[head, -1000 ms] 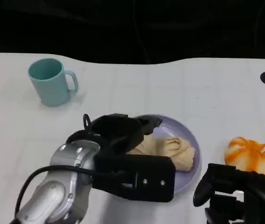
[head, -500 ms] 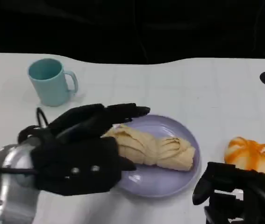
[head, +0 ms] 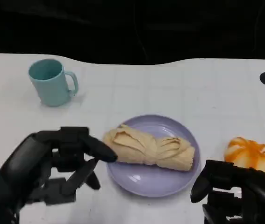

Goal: Grasp the towel on the left side of the plate with the left hand and place it into the plate.

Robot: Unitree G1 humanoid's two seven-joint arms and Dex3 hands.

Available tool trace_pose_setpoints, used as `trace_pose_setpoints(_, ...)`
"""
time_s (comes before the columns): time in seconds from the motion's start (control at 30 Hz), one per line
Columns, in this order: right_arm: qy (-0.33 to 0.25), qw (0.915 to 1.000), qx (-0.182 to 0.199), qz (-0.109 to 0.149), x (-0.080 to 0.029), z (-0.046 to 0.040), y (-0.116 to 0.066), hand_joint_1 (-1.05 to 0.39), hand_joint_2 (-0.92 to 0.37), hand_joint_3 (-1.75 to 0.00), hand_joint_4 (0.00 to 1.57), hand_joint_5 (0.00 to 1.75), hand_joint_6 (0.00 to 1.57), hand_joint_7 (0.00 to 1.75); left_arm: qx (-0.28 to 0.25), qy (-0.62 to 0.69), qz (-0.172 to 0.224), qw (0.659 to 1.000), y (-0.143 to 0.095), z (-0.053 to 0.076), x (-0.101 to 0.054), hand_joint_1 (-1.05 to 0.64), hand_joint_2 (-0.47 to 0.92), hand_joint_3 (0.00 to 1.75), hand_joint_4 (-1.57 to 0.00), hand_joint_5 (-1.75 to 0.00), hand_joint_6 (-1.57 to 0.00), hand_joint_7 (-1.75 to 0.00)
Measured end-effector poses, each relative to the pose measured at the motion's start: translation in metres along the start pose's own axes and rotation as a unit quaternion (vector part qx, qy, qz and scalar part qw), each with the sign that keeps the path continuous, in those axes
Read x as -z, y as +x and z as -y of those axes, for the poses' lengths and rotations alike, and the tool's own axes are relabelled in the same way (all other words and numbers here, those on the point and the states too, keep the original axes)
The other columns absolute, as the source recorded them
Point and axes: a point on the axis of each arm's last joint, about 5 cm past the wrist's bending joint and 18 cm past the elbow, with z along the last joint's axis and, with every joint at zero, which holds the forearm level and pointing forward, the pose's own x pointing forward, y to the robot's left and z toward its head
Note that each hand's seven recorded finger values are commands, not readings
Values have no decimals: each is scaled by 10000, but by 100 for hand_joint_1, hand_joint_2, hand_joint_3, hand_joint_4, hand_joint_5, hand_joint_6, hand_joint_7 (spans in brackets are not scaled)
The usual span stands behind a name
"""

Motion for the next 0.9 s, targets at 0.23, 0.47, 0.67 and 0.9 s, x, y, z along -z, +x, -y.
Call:
trace_pose_setpoints(0.23,2,10000,0,-17,-2,4,7,2,-52,-124,66,175,65,148,-706,-1689,-253,9828,-259,219,4,-14,56,121,-84,-168,-76,-152)
trace_pose_setpoints(0.47,15,10000,-22,-37,0,17,5,2,-52,-124,67,175,65,149,-850,-2151,-426,9720,-336,254,90,-14,47,131,-85,-168,-77,-154)
trace_pose_setpoints(0.67,17,10000,-20,-72,1,21,12,1,-52,-123,67,175,65,149,-916,-2504,-452,9627,-331,224,159,-13,45,137,-86,-169,-77,-157)
trace_pose_setpoints(0.9,9,10000,-9,-93,8,29,20,3,-53,-122,68,174,65,147,-877,-2515,-467,9627,-303,205,175,-13,44,136,-87,-169,-79,-155)
